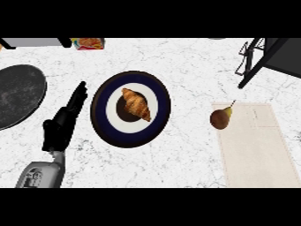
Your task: Pick the sweet potato from the placemat and place it in the tiered shelf
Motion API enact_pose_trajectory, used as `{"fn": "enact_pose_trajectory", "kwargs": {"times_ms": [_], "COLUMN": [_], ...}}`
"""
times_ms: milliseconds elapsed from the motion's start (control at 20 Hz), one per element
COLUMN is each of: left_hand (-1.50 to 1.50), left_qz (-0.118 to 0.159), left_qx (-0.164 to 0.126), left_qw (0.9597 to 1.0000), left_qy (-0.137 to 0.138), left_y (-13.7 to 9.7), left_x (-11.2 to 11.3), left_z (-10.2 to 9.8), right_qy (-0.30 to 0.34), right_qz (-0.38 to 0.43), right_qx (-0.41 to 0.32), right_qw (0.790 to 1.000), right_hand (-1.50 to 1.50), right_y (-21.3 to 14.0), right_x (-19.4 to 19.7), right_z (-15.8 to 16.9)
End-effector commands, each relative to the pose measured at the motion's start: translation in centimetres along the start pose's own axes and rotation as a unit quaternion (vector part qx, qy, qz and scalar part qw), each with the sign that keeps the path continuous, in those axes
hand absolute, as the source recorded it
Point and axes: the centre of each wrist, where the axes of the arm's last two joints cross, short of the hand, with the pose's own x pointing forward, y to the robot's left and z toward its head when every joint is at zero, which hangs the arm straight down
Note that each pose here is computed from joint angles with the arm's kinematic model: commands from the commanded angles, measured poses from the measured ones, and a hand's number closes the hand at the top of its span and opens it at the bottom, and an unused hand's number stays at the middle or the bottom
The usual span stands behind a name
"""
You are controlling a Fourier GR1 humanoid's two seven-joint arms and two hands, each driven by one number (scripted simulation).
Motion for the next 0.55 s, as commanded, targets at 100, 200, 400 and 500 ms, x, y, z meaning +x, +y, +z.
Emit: {"fn": "enact_pose_trajectory", "kwargs": {"times_ms": [100,200,400,500], "left_hand": [0.00,0.00,0.00,0.00], "left_qz": [0.005,-0.001,-0.003,-0.011], "left_qx": [0.012,0.006,0.013,0.025], "left_qw": [0.9999,0.9999,0.9999,0.9996], "left_qy": [0.001,0.009,0.002,0.005], "left_y": [0.3,0.1,1.5,1.6], "left_x": [-0.5,0.5,0.8,0.0], "left_z": [0.5,0.4,1.3,0.6], "right_qy": [0.032,0.026,0.035,0.026], "right_qz": [0.053,0.078,0.068,0.068], "right_qx": [0.023,0.033,0.051,0.052], "right_qw": [0.998,0.996,0.996,0.996], "right_hand": [-1.50,-1.50,-1.50,-1.50], "right_y": [-7.6,-9.9,-15.0,-18.2], "right_x": [-1.8,-2.2,-5.3,-3.9], "right_z": [-1.6,-1.5,-2.9,-2.3]}}
